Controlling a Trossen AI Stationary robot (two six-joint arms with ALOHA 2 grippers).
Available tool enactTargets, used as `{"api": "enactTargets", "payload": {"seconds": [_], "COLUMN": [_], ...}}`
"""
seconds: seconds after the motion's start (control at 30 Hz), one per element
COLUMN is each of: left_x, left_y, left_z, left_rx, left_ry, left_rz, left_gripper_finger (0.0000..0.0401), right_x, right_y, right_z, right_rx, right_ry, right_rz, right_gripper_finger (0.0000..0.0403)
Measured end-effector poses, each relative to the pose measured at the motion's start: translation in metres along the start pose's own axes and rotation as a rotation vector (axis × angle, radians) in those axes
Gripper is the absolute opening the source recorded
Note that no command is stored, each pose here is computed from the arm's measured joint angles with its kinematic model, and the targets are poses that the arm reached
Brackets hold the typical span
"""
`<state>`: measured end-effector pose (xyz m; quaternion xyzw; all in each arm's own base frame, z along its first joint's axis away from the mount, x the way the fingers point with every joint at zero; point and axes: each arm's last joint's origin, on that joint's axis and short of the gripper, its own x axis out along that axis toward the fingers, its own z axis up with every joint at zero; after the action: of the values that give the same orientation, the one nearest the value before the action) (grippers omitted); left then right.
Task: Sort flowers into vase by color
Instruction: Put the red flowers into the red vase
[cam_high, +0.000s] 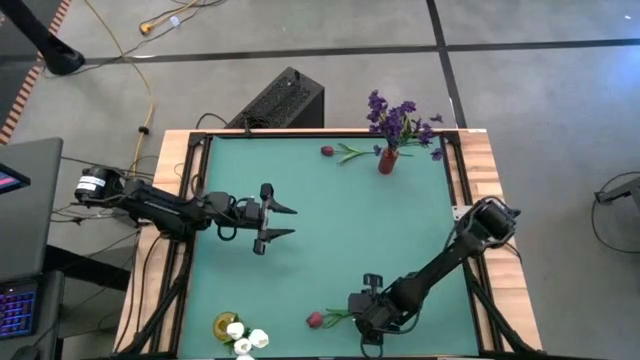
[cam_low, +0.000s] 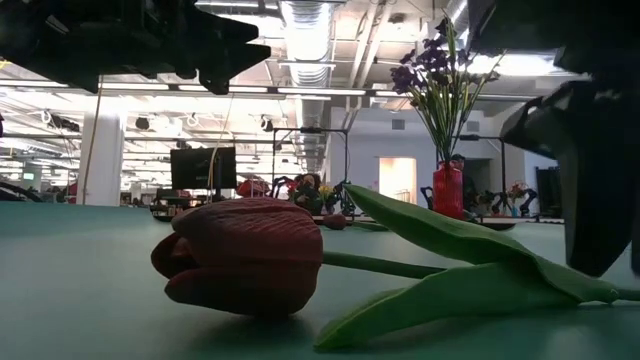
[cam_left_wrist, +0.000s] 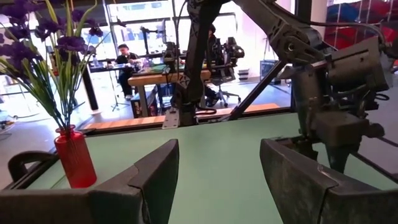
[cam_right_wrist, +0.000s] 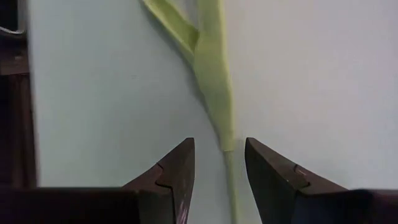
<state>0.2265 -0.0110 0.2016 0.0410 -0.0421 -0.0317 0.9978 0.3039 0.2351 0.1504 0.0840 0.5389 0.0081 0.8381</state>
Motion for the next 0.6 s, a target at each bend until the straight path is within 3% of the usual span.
{"api": "enactTargets", "payload": {"seconds": [0.37, 0.47, 0.6], "left_x": [0.000, 0.000, 0.000], "left_y": [0.000, 0.000, 0.000], "left_z": [-0.001, -0.001, -0.001], "left_rx": [0.010, 0.014, 0.018], "left_ry": [0.008, 0.009, 0.009], "left_rz": [0.001, 0.001, 0.001], "left_gripper_finger": [0.0215, 0.0215, 0.0215], "right_x": [0.026, 0.027, 0.023], "right_y": [0.004, 0.007, 0.008], "right_z": [-0.012, -0.016, -0.019], "right_rx": [-0.022, -0.033, -0.046], "right_ry": [0.000, 0.003, 0.015], "right_rz": [-0.073, -0.074, -0.079], "right_gripper_finger": [0.0158, 0.0127, 0.0050]}}
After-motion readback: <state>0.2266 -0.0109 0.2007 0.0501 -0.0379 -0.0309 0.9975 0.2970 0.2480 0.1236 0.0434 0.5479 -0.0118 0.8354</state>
